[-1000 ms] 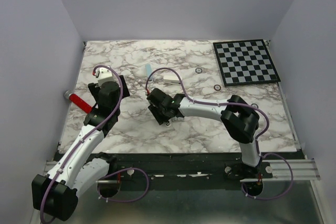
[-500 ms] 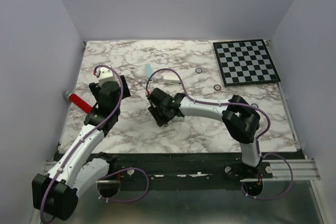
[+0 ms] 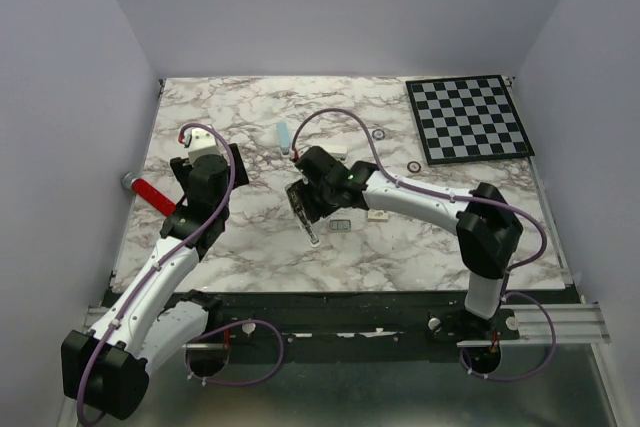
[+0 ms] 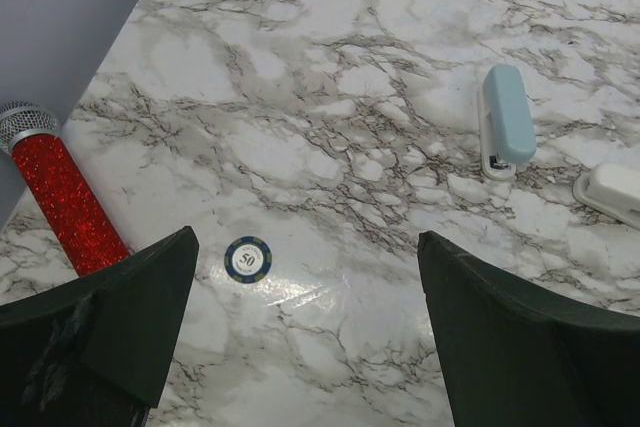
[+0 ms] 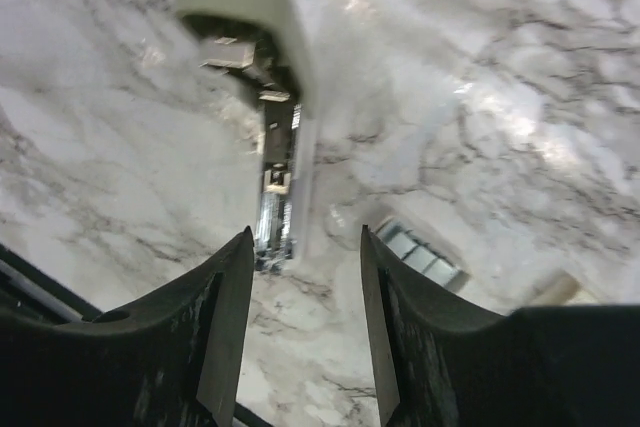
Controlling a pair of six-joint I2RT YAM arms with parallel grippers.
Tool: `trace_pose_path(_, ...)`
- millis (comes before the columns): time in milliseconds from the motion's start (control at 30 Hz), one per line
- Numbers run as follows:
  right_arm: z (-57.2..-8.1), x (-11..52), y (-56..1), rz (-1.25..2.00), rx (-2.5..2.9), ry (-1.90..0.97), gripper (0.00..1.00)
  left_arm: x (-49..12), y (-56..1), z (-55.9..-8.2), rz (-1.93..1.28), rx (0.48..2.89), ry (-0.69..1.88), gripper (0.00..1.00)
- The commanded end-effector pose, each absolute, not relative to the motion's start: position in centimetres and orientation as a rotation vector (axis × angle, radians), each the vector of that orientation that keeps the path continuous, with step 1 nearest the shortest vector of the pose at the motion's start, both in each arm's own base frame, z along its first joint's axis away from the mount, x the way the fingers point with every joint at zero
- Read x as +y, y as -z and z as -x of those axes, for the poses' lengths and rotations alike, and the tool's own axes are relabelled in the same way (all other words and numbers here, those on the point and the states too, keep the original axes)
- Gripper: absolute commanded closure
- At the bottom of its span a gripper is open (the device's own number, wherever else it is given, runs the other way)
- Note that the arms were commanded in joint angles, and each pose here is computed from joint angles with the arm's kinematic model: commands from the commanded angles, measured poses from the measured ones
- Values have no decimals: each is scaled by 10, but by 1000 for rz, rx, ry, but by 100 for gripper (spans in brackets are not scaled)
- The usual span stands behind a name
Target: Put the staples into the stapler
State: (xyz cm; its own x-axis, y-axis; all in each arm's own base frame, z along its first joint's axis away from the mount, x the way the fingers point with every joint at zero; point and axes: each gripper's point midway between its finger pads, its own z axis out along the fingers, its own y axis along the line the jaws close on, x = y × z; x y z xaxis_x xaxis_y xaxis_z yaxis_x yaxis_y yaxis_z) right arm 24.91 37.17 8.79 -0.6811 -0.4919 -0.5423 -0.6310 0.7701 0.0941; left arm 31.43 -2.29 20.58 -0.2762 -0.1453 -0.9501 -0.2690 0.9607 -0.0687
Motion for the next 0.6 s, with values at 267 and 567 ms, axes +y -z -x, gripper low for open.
trace_pose_path(267, -294, 333, -59, 769, 2548, -245, 65, -29, -215, -319, 293, 1830, -77, 1)
trace_pose_path(567, -279, 337, -31, 852, 2616, -293, 74, -31, -213, -319, 285, 1836, -67, 1)
